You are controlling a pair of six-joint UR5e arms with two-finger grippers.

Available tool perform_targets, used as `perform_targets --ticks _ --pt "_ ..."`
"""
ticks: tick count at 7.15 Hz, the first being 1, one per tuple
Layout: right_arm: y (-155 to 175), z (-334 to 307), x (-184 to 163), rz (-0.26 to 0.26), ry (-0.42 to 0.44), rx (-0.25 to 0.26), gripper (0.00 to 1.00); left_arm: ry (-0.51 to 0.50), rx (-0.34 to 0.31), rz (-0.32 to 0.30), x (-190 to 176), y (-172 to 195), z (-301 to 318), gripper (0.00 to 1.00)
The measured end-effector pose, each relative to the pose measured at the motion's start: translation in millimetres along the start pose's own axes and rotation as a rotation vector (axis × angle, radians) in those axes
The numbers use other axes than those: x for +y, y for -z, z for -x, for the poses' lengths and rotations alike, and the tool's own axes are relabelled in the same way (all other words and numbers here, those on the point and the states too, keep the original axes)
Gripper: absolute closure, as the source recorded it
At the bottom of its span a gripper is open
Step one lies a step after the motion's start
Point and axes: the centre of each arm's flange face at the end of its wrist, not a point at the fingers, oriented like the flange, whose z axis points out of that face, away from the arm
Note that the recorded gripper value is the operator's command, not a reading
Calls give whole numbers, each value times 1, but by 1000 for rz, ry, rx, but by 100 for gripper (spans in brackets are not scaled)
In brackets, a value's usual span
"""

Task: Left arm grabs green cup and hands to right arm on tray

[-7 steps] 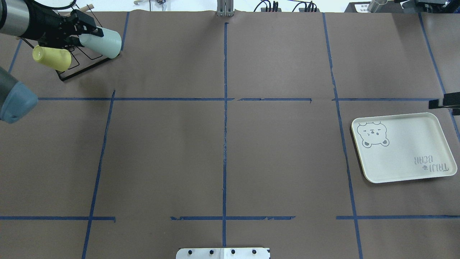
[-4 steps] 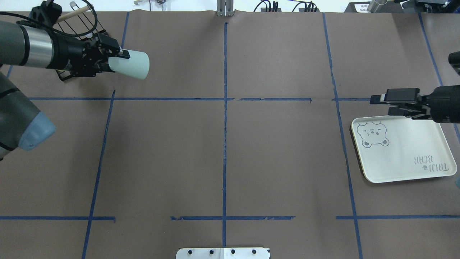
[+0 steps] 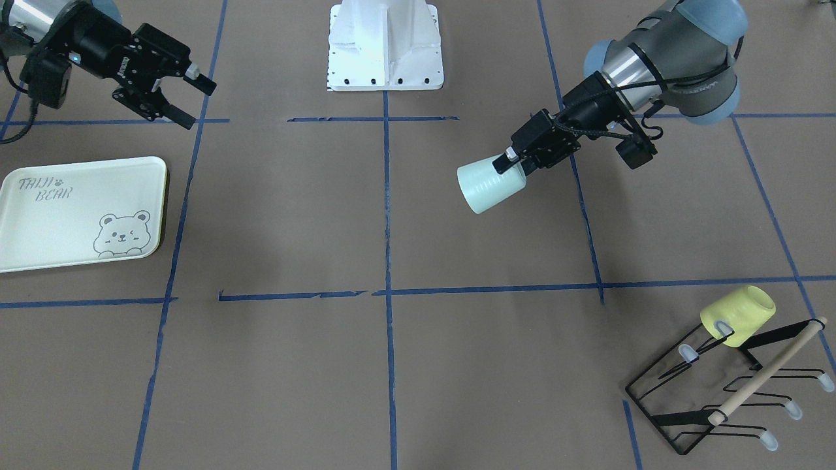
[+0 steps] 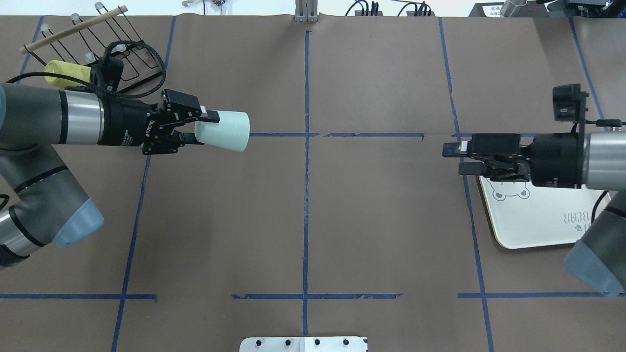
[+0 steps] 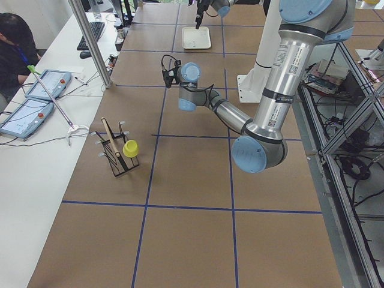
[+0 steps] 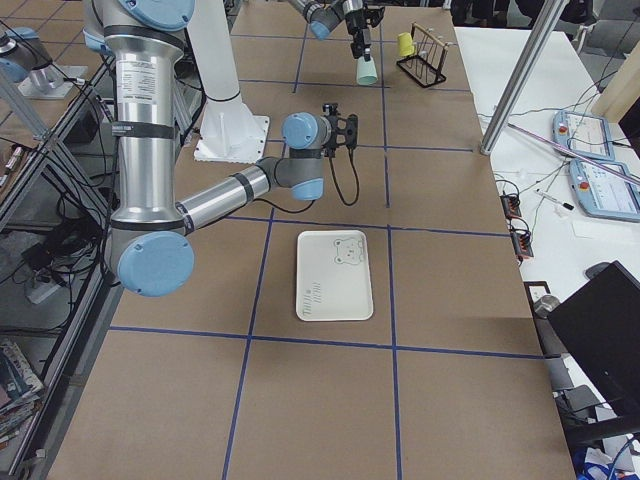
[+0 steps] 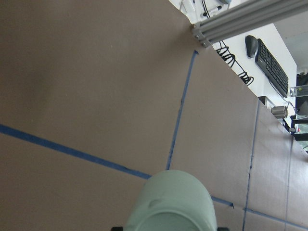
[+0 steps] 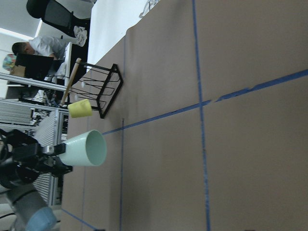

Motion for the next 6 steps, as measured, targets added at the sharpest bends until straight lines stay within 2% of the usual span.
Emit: perform_targets --ticks 3,4,6 --pt "-70 44 74 -20 -59 -271 0 0 139 154 51 -10 2 52" --pt "-86 60 93 -11 -78 -343 0 17 184 189 59 -6 1 52" --pt "-102 82 103 1 -98 -409 0 71 268 251 69 5 -5 52"
